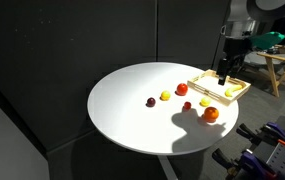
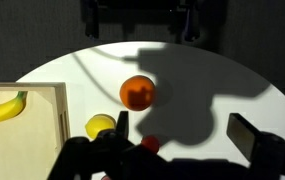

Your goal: Put the toy orange and lemon on the tray

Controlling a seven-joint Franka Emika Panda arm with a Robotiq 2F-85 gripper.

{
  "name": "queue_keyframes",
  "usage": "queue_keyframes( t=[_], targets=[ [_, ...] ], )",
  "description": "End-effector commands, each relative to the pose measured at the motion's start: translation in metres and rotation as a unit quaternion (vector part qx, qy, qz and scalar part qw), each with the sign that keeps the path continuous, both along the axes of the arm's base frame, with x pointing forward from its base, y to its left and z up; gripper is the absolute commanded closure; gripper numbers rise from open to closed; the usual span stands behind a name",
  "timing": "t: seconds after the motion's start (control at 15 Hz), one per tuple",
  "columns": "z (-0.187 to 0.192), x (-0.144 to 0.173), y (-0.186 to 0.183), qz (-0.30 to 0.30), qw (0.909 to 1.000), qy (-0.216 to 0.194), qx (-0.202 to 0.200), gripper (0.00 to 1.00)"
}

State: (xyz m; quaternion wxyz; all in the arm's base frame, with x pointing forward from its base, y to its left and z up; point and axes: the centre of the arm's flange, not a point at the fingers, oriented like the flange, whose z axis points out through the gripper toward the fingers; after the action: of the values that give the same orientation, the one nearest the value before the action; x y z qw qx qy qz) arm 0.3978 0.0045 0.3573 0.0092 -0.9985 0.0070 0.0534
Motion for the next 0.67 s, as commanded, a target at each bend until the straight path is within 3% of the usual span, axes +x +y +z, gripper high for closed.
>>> queue_keyframes(
  t=[0.0,0.6],
  targets=[
    [-0.019,0.013,-0.009,0.001,1.0,-0.002,-0.004,0.0],
    [-0.055,0.025,-0.018,-0.007,0.9999,-0.014,-0.006,0.0]
  ],
)
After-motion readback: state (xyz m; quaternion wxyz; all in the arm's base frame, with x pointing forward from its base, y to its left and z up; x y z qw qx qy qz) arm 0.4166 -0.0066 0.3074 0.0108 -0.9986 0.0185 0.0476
